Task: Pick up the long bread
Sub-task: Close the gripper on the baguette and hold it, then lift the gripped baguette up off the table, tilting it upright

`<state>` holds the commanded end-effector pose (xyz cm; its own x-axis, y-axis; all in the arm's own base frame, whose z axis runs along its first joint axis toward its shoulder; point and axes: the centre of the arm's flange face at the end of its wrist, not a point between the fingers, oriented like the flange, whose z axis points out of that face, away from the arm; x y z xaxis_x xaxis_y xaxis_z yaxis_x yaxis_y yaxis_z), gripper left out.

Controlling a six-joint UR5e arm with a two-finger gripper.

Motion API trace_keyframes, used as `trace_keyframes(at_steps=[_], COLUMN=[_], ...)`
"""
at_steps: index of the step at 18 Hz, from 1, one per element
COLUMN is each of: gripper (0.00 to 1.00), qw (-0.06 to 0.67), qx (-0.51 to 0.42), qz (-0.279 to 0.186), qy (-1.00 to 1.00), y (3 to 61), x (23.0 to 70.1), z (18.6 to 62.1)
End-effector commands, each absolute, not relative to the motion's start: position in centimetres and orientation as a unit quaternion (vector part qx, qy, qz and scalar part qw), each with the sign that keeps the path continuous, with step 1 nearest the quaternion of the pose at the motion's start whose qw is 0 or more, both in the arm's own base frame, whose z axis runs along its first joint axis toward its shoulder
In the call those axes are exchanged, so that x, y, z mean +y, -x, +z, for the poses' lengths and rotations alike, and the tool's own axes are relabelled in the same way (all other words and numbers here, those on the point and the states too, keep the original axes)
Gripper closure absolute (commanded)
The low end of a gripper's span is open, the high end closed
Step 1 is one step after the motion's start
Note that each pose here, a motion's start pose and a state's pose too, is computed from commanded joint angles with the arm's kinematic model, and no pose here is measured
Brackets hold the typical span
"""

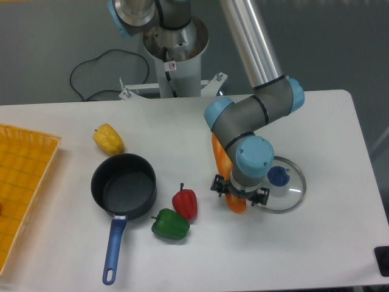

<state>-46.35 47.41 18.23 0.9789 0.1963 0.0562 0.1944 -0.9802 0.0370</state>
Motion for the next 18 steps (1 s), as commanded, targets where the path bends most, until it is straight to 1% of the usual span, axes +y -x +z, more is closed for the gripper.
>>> trace_keyframes(at_steps=[2, 5, 10, 11, 12, 14, 15, 16, 17, 18], gripper=[0.06, 0.07, 0.2, 0.25, 0.32, 0.5, 0.56, 0.58, 0.64, 0.68], qw=[0.017, 0.018, 0.017, 0.017, 0.017, 0.018, 0.018, 0.018, 0.017, 0.018], qx=[0.099, 0.099, 0.098, 0.099, 0.1, 0.1, 0.1, 0.1, 0.1, 0.1], qz=[0.029, 0.03, 0.029, 0.029, 0.029, 0.03, 0.03, 0.03, 0.029, 0.03], qy=[-0.995, -0.994, -0.995, -0.995, -0.994, -0.994, -0.994, -0.994, -0.994, -0.994], y=[46.37, 46.37, 46.37, 46.37, 46.37, 46.37, 46.37, 46.36, 46.37, 46.36], x=[47.38, 47.39, 47.38, 47.38, 47.38, 47.39, 47.39, 47.37, 47.38, 47.37], z=[18.13, 18.03, 18.13, 18.13, 18.13, 18.03, 18.03, 18.11, 18.13, 18.11])
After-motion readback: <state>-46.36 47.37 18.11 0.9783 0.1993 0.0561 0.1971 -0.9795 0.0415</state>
